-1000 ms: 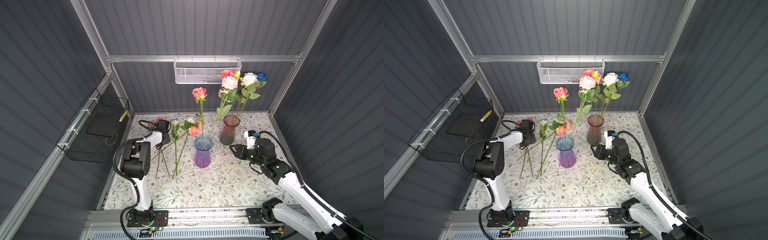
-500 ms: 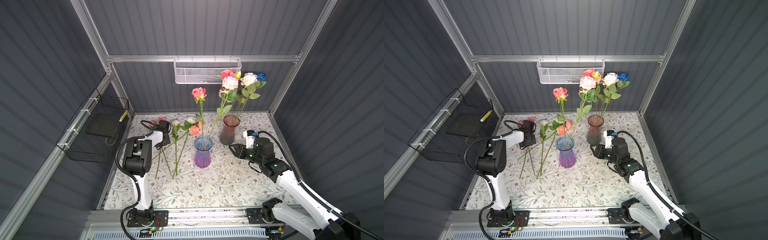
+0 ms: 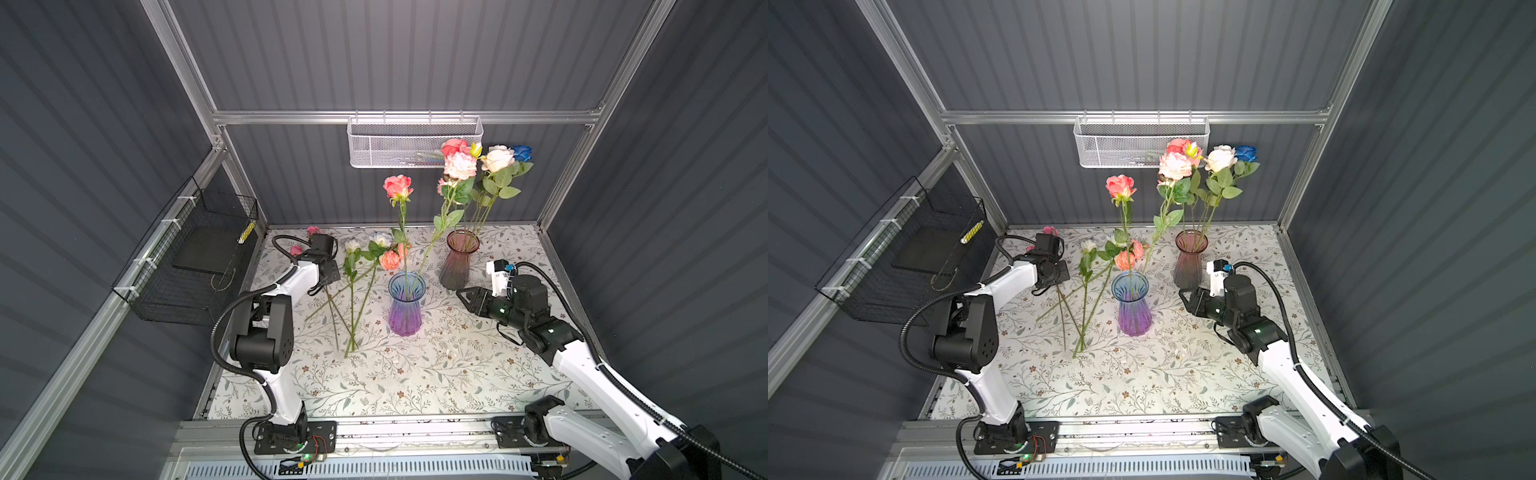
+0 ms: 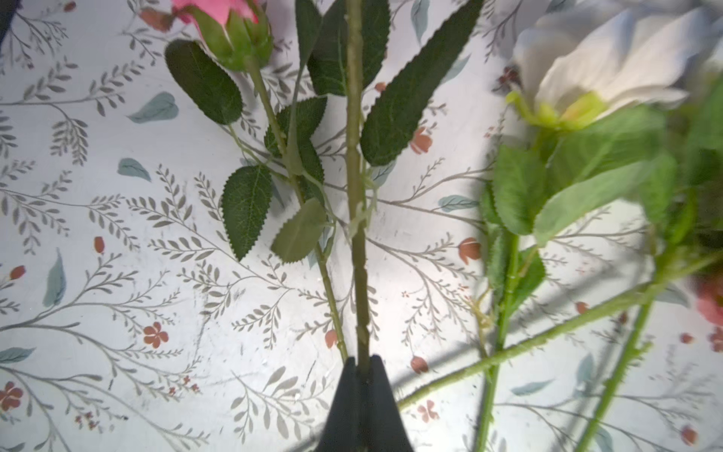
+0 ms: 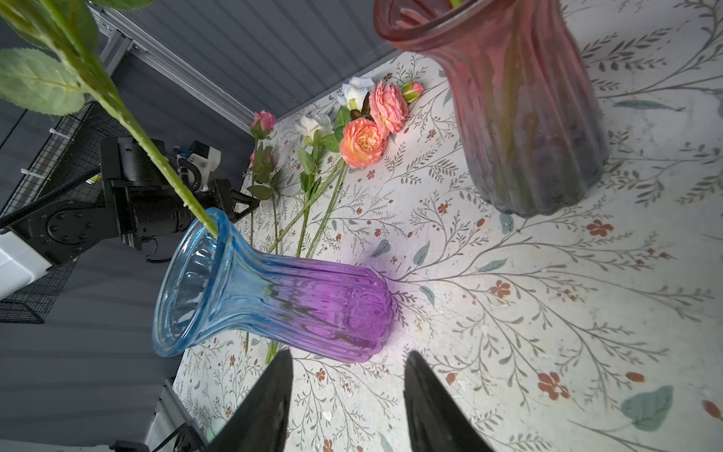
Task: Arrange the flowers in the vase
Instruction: 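Grasp a pink rosebud stem from the bunch with the left gripper, then lift the pink rosebud upright with the left gripper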
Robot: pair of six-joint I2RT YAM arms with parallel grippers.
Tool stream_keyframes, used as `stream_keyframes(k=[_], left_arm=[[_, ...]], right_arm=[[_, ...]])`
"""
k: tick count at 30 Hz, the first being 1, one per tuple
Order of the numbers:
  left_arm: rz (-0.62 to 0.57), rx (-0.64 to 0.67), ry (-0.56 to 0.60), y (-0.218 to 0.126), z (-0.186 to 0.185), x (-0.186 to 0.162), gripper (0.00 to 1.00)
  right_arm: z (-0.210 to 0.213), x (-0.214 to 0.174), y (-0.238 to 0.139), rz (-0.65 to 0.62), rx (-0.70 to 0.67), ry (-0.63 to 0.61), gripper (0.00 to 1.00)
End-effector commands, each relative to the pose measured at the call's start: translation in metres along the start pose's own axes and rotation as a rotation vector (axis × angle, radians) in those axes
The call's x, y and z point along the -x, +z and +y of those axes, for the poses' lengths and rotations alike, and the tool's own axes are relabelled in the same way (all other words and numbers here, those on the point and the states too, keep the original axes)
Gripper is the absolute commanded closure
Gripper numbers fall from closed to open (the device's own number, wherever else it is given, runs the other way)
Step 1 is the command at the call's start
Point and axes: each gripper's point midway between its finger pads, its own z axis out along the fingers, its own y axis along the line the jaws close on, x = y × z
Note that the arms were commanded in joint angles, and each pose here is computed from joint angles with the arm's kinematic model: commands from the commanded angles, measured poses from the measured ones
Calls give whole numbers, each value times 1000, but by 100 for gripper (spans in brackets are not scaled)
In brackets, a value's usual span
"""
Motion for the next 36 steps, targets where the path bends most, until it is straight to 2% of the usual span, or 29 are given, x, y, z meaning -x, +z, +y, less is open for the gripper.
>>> stream_keyframes(k=[1,6,11,14,16,19,22,29,33,36], left_arm=[[15,-36,-11,-17,-1,-9,100],[-117,-164,-41,-68,-13,10,100],[-424,-453,-12,-163,-45,29,100],[-582,-607,23,-221,-57,29,100],[-662,-706,32,-256,-62,30,100],[-762,-842,38,-305,-69,33,100],[-833,-925,50,-346,-76,38,100],[-962,-1050,44,-413,-85,68,100],[-1023,-1135,-17,-433,-93,87,100],[-1046,-1223,-21,-442,-112,95,100]], right_arm=[[6,-1,-3,0,39,10,52],[13,0,-8,-3,63,11,52],[33,5,-26,-23,119,-40,51],[56,10,-43,-64,207,-109,49],[76,6,-51,-86,307,-183,46],[93,-1,-54,-118,401,-216,43],[98,-5,-49,-108,395,-230,42],[100,5,-48,-127,356,-227,42],[86,8,-40,-142,282,-192,42],[79,11,-36,-154,246,-170,42]])
